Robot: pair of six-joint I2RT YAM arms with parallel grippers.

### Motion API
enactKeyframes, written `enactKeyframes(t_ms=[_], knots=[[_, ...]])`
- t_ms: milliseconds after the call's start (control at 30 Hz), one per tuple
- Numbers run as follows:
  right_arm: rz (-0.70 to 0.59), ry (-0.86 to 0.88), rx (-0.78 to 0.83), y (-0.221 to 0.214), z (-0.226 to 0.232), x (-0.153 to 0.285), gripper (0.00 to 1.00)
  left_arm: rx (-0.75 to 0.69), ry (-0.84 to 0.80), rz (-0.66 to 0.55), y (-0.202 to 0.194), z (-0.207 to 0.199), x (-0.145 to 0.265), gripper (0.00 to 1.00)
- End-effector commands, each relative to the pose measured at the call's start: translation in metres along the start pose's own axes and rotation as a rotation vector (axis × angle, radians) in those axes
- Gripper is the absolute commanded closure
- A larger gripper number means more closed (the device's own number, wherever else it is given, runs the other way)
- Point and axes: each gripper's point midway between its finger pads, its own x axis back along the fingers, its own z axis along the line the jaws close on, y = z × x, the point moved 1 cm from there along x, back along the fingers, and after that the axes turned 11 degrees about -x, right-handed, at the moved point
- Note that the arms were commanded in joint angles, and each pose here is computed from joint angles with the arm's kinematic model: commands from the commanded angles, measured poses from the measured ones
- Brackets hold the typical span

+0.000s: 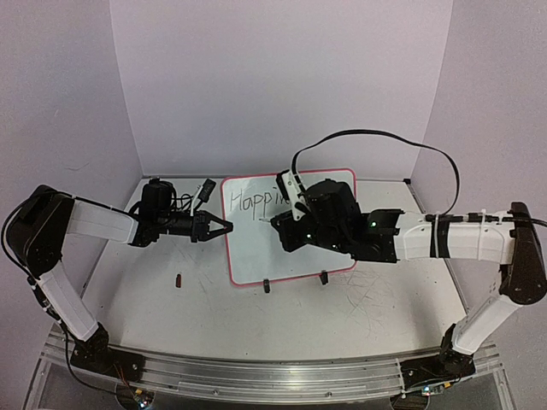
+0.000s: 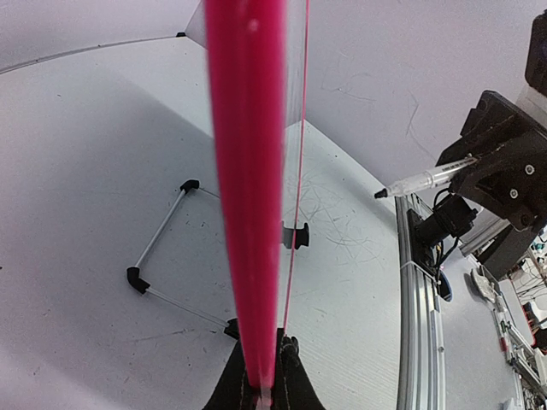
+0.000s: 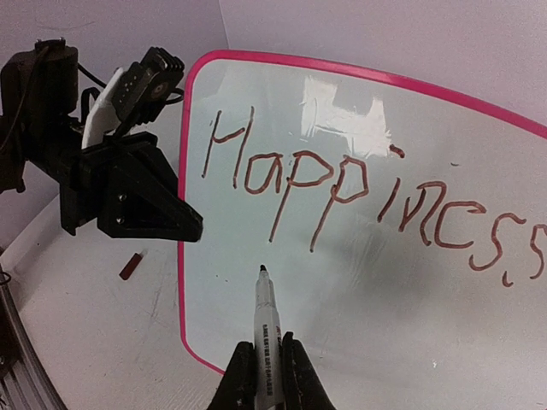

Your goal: Write a sentence on the whiteboard

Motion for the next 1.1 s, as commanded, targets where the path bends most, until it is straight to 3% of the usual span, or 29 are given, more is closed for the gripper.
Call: enactKeyframes(t_ms=[0, 600, 1067], knots=[[-0.046, 0.034, -0.017, 0.019, 0.015, -0.001, 1.0, -0.027, 0.056, 0.009, 0.006, 0.007, -0.002, 1.0], [-0.099, -0.04, -0.017, 0.021, -0.005, 0.015, 1.0, 0.007, 0.09, 0.02, 0.0, 0.013, -0.003, 1.0], [-0.205, -0.254, -0.009, 0.039, -0.05, 0.039, 1.0, 0.015, 0.124, 0.02, 0.001, 0.016, -0.004, 1.0]])
